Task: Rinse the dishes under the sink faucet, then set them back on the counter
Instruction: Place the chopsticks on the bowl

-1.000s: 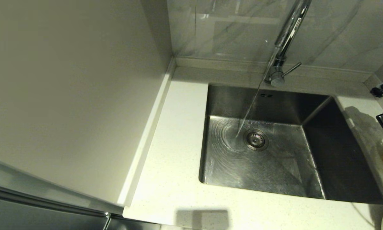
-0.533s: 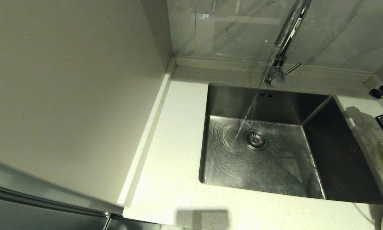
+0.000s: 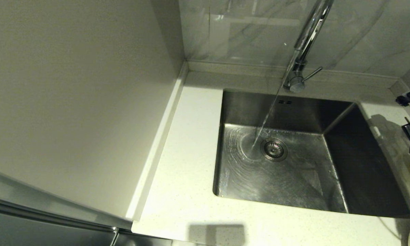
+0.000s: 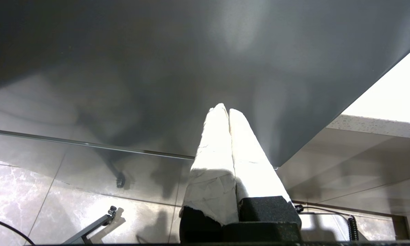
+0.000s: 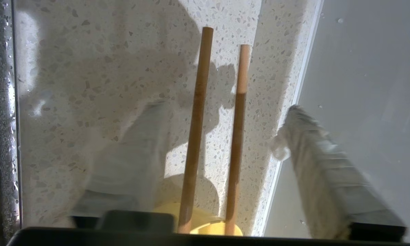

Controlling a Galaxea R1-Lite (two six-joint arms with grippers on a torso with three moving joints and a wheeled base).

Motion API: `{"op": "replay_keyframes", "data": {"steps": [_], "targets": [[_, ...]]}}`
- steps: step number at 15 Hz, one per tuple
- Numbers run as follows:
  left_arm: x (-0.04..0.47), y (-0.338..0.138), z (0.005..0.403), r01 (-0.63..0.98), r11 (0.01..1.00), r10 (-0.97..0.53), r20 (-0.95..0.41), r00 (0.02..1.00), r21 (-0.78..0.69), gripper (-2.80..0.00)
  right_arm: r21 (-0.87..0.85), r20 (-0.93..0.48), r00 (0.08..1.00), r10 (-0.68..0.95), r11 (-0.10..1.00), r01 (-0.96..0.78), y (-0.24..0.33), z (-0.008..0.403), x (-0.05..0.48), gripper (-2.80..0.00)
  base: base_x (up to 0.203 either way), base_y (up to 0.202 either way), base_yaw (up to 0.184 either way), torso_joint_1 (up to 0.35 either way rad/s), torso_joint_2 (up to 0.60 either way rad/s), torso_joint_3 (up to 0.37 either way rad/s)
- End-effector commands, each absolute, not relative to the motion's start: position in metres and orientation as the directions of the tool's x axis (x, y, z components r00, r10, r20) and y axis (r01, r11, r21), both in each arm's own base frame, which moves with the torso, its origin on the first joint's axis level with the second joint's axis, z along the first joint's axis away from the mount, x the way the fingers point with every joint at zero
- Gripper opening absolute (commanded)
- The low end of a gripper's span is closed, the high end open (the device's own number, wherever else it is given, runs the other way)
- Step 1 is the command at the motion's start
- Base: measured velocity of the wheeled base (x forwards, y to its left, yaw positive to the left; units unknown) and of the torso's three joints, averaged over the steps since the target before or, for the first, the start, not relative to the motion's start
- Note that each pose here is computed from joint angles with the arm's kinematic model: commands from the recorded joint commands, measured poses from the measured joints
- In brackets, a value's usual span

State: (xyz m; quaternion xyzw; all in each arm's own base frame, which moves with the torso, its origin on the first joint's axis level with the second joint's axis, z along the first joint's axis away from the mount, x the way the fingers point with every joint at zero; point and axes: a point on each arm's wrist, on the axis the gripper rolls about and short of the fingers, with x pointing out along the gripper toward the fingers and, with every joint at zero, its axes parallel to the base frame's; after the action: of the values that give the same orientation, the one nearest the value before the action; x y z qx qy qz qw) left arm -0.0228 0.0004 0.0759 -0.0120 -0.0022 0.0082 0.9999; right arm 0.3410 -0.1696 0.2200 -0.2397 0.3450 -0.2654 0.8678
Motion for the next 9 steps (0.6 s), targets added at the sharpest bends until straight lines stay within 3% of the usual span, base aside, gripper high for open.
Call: {"op": "replay_keyframes", "data": {"steps": [1,9], "targets": [[-0.023,0.0,0.076,-0.017,1.0,0.017,0.006,1.0,-0.025,-2.8,-0.602,-0.468,0.622,-0.628,0.742,0.296,-0.169,0.222,0.34,0.0,0.0,0.0,0.0,0.0,0.0,0.0],[-0.023,0.0,0.076,-0.017,1.0,0.017,0.006,1.0,-0.025,-2.8,-0.598,-0.447,0.643,-0.622,0.742,0.303,-0.163,0.234,0.331,0.0,0.0,0.0,0.0,0.0,0.0,0.0]]}}
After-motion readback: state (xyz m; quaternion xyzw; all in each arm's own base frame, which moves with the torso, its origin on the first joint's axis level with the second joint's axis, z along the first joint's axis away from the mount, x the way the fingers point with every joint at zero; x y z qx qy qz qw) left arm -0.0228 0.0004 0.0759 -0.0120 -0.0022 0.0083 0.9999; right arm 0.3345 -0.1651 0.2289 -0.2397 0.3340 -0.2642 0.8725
